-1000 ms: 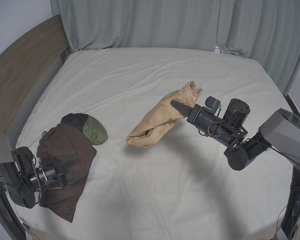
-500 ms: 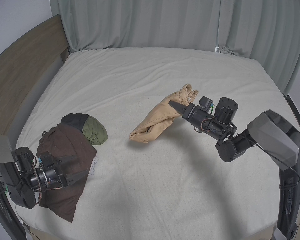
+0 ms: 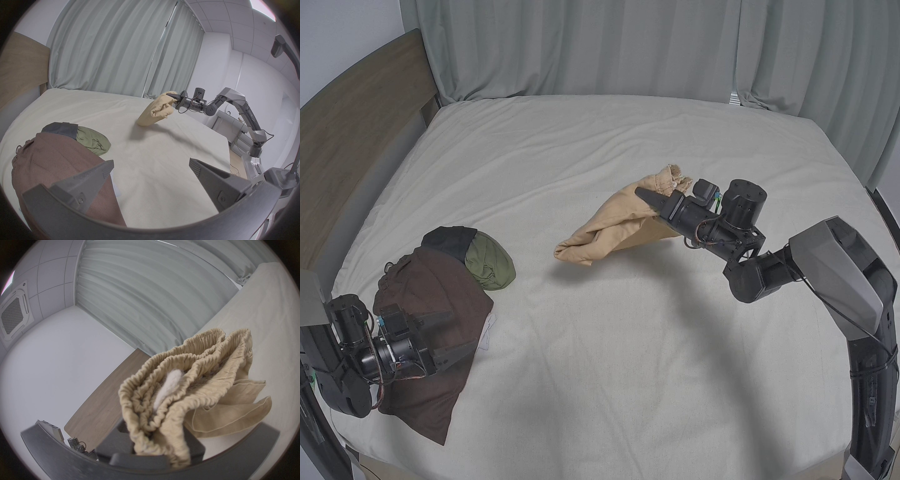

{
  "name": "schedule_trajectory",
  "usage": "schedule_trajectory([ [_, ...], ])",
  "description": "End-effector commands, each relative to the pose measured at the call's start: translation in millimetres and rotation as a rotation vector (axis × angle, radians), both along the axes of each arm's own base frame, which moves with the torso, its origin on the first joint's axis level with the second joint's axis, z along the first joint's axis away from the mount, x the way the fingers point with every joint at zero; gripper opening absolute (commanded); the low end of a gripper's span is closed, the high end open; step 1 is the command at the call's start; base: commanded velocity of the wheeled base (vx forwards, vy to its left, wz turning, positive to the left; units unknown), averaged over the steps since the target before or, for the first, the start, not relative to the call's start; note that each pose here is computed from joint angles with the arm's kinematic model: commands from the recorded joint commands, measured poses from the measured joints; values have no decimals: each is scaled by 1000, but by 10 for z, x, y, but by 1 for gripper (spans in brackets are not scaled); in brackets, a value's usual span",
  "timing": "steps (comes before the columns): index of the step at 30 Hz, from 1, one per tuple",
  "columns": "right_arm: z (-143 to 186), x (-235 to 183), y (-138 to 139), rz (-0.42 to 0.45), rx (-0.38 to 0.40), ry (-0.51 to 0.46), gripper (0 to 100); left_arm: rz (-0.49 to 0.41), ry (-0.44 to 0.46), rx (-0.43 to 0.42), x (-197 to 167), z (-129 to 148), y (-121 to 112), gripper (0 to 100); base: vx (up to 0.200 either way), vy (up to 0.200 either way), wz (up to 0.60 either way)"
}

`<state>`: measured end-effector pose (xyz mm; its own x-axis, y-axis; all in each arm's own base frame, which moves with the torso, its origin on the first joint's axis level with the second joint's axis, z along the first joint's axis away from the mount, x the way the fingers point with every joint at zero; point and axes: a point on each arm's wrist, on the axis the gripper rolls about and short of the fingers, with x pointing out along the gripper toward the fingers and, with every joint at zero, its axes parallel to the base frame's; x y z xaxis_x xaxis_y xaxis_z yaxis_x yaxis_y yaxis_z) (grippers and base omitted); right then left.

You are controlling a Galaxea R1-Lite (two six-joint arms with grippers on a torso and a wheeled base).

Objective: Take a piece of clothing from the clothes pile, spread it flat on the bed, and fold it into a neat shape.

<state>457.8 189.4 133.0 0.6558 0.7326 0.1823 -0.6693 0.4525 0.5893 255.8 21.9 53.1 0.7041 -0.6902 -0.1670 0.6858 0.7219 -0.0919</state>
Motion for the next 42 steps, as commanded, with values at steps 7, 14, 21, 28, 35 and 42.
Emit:
schedule_trajectory([
  [7,155,341,7,-22,19,-49,0,-3,7,-1,-2,-17,-8,100,0,0,0],
  [14,-241,571,-61,-48,0,1,0,-11,21,-6,-32,-32,-13,100,0,0,0],
  [21,-682,649,-187,-76,-31,77,0,-18,16,-6,-34,-26,-15,100,0,0,0],
  [28,-1096,448,-325,-92,-66,178,0,-19,10,-6,-33,-9,-18,100,0,0,0],
  [35,-1409,296,-410,-99,-78,215,0,-19,7,-5,-35,-1,-19,100,0,0,0],
  [42,-1456,274,-424,-100,-76,212,100,-20,5,-5,-35,2,-23,100,0,0,0],
])
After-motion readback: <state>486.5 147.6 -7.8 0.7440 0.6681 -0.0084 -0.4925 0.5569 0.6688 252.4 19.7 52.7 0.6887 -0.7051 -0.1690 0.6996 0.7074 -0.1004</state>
